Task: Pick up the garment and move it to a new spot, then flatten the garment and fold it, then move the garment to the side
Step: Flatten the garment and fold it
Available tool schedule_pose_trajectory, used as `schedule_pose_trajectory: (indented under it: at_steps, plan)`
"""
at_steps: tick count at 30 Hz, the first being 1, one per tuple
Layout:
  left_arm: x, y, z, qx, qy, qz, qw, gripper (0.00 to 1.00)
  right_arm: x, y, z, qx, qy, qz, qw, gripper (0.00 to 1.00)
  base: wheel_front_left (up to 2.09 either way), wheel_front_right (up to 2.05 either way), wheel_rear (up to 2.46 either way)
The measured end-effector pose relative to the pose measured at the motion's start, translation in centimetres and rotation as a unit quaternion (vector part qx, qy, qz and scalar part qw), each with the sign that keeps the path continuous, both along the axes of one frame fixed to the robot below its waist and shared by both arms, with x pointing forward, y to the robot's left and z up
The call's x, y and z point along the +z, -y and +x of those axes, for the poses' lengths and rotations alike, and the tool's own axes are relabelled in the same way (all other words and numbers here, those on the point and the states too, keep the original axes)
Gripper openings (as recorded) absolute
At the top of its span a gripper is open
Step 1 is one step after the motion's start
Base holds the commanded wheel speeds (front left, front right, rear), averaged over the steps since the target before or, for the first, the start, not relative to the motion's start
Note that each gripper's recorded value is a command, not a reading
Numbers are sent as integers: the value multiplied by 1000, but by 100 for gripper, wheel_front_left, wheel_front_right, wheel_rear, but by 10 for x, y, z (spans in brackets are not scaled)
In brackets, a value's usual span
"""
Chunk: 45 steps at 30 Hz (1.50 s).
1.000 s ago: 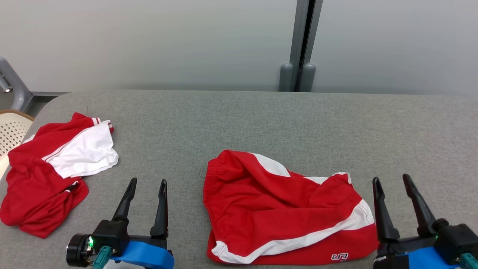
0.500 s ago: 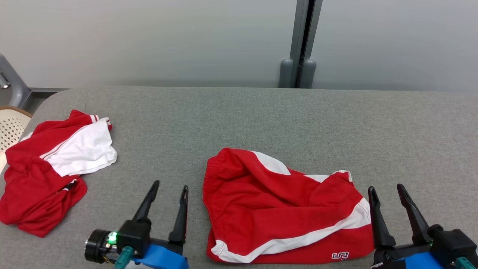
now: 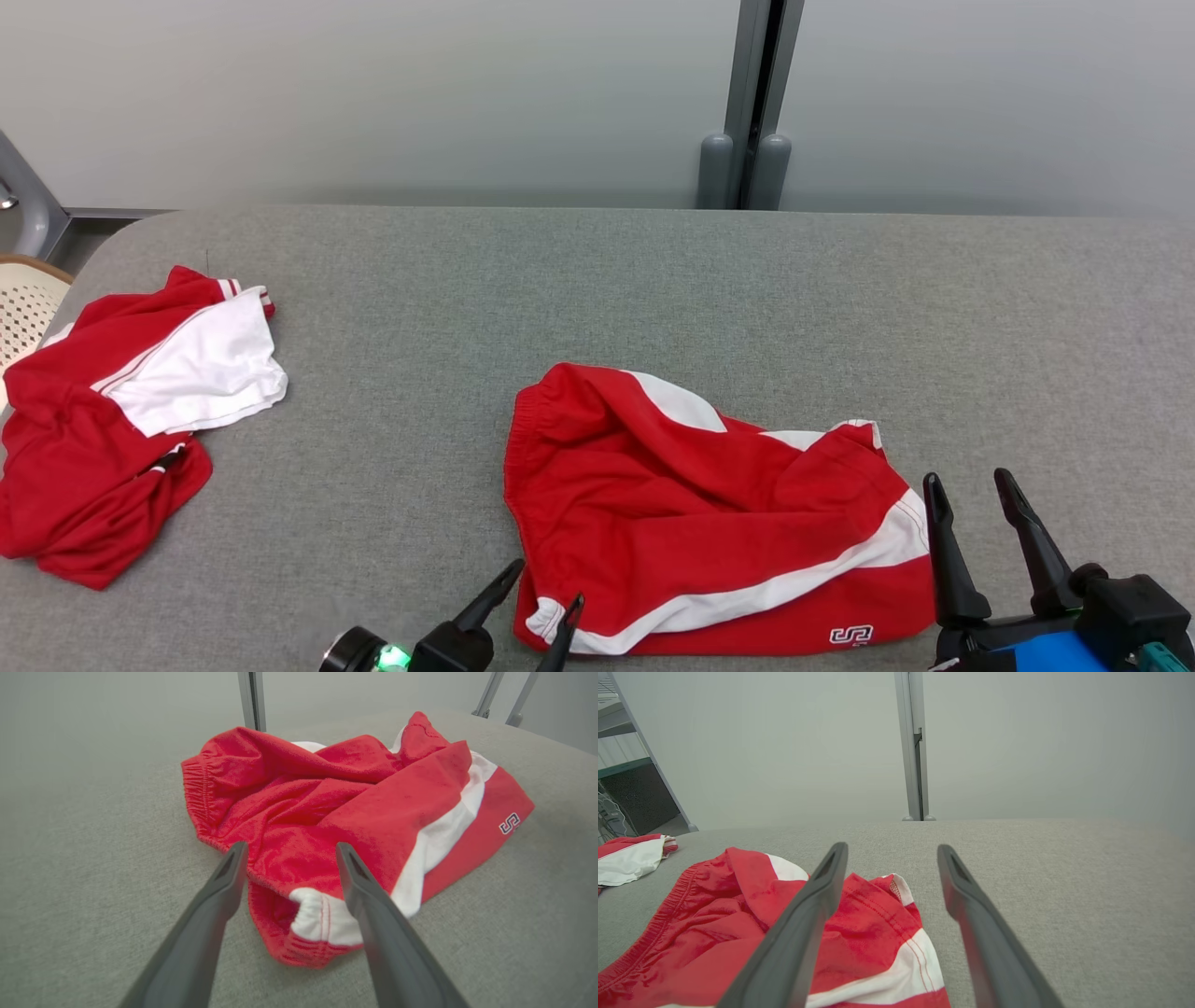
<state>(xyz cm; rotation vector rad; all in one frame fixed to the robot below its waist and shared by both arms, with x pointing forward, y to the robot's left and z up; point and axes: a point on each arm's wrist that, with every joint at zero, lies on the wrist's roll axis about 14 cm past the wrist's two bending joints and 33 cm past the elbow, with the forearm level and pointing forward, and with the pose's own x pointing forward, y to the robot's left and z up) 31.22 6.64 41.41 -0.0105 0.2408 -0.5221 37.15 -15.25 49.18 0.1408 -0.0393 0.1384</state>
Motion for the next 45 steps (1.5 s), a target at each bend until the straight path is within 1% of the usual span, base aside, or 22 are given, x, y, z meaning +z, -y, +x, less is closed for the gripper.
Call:
schedule_pose_trajectory:
  at_steps: [10, 14, 15, 16, 17, 18, 20, 23, 28, 31, 34, 35, 36, 37, 40, 45]
  plan:
    - [-40, 7, -25, -29, -99, 15, 995, 100, -4, 2, -1, -4, -7, 4, 1000, 100, 0, 0, 0]
    - [-44, 17, -28, -47, -111, 12, 993, 100, -5, 6, -2, -10, -9, 4, 1000, 100, 0, 0, 0]
    - [-43, 21, -27, -50, -109, 8, 993, 83, -5, 7, -3, -11, -9, 4, 1000, 100, 0, 0, 0]
    - [-43, 24, -27, -53, -111, 5, 992, 43, -6, 8, -3, -13, -10, 4, 1000, 100, 0, 0, 0]
    - [-44, 25, -27, -56, -114, 6, 992, 10, -6, 8, -3, -13, -10, 4, 1000, 100, 0, 0, 0]
    - [-45, 27, -28, -59, -116, 6, 991, 0, -6, 9, -4, -14, -11, 5, 1000, 100, 0, 0, 0]
    - [-46, 28, -25, -58, -119, 5, 991, 0, -7, 9, -4, -15, -12, 5, 1000, 100, 0, 0, 0]
    - [-37, 19, -7, -33, -101, -10, 994, 0, -9, 12, -6, -20, -16, 6, 1000, 100, 0, 0, 0]
    - [-22, -23, 23, 40, -61, -9, 997, 0, -18, 15, -7, -24, -30, 3, 999, 100, 0, 0, 0]
    - [-19, -46, 31, 72, -51, -1, 996, 0, -26, 15, -10, -23, -43, 2, 999, 100, 0, 0, 0]
    - [-19, -59, 32, 90, -51, -3, 995, 0, -31, 14, -10, -22, -50, 1, 999, 100, 0, 0, 0]
    - [-20, -59, 30, 91, -55, -5, 994, 13, -32, 14, -10, -21, -52, 1, 998, 100, 0, 0, 0]
    - [-22, -57, 28, 91, -59, -8, 994, 65, -32, 14, -10, -21, -53, 2, 998, 100, 0, 0, 0]
    - [-23, -56, 26, 92, -62, -11, 994, 100, -33, 13, -10, -21, -54, 3, 998, 100, 0, 0, 0]
    - [-20, -54, 26, 103, -59, -28, 993, 100, -33, 13, -11, -21, -55, 5, 998, 100, 0, 0, 0]
    - [13, -70, 40, 154, -3, -52, 987, 100, -32, 13, -8, -21, -53, 6, 998, 100, 0, 0, 0]
